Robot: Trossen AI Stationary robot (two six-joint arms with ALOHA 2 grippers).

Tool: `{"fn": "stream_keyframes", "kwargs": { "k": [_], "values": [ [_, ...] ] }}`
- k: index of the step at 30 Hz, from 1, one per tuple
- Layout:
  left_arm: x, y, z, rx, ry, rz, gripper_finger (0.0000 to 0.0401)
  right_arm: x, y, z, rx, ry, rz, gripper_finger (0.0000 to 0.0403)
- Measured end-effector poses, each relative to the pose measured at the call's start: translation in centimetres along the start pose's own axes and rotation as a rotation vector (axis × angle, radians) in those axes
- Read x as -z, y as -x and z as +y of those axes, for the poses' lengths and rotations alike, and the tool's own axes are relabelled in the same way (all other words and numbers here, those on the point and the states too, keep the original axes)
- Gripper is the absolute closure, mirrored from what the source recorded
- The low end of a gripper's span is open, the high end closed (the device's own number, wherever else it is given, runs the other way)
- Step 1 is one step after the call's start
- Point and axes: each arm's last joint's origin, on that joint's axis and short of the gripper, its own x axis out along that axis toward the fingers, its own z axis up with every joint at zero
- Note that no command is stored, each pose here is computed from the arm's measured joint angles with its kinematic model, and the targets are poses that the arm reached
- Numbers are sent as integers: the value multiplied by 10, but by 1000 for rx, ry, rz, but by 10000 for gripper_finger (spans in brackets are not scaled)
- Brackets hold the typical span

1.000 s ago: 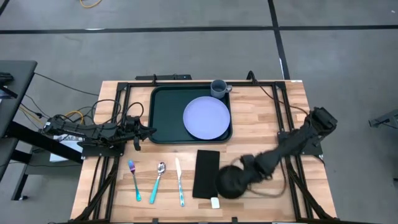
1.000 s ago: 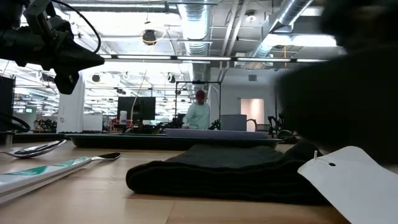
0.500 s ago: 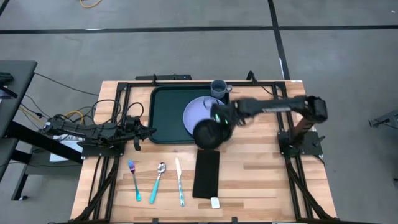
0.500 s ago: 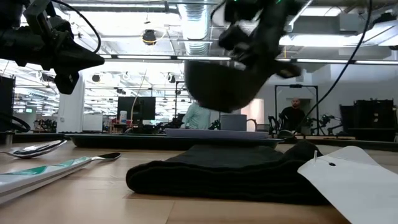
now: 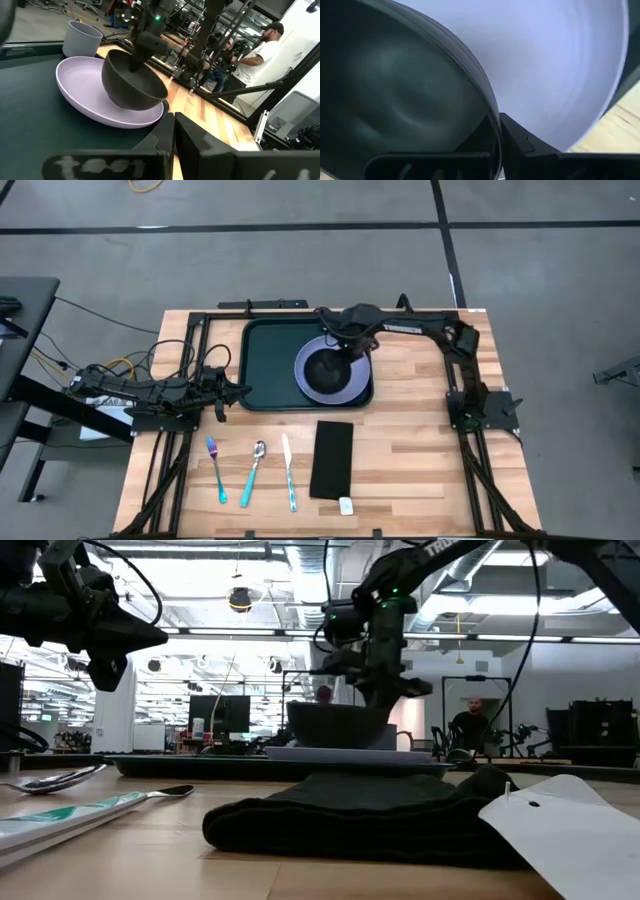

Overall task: Set up tray
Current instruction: Put the black bowl on top of the violet plate on the black tray

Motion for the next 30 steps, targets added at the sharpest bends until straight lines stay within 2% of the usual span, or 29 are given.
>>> {"fn": "stream_keyframes", "kwargs": {
  "k": [7,12,18,30],
  "values": [
    [0,0,0,15,-1,9,401,-14,-1,-9,37,-20,-30,402],
    [1,0,-1,28,-4,18,401,-17,0,-23,68,-57,8,402],
    [1,0,-1,28,-120,18,401,-17,-1,-21,64,-52,6,402],
    [5,-4,1,-19,-160,58,401,-15,-1,-19,50,-48,19,402]
  ]
}}
